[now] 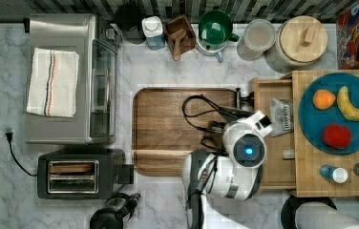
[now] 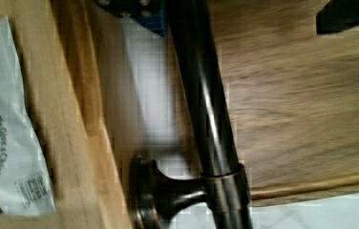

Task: Open the drawer.

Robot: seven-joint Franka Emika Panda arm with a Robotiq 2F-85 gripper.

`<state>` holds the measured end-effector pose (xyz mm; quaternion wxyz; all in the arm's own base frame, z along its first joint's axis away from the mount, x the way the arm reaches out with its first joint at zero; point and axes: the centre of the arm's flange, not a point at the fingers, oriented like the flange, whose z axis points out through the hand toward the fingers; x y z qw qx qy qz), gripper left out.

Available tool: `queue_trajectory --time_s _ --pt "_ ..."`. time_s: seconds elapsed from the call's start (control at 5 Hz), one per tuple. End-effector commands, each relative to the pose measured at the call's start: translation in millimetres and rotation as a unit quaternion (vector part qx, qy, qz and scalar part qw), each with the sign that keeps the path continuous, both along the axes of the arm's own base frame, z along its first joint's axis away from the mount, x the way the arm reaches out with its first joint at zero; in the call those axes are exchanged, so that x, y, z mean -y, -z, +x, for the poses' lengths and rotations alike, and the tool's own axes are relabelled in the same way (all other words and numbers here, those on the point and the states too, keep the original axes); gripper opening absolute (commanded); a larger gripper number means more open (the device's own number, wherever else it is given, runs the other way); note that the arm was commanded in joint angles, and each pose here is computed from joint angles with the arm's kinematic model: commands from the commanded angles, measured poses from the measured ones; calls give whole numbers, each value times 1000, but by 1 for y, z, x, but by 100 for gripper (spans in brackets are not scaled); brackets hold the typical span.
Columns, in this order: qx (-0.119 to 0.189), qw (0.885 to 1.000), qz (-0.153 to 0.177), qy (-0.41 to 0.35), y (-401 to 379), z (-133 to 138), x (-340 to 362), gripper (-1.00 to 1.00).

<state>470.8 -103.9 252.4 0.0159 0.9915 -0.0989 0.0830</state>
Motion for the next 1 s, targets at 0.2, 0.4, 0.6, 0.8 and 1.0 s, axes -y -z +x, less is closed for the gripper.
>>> queue_trajectory --time_s 0.2,0.4,0.6,0.8,1.0 --pt "-5 996 32 -85 9 -4 -155 100" --pt "-3 996 33 -83 6 -8 -164 100" --pt "-2 996 40 -78 0 -10 -176 100" --pt "-1 995 66 -68 -3 -6 -181 100" --pt "-1 995 66 -68 -3 -5 -181 100"
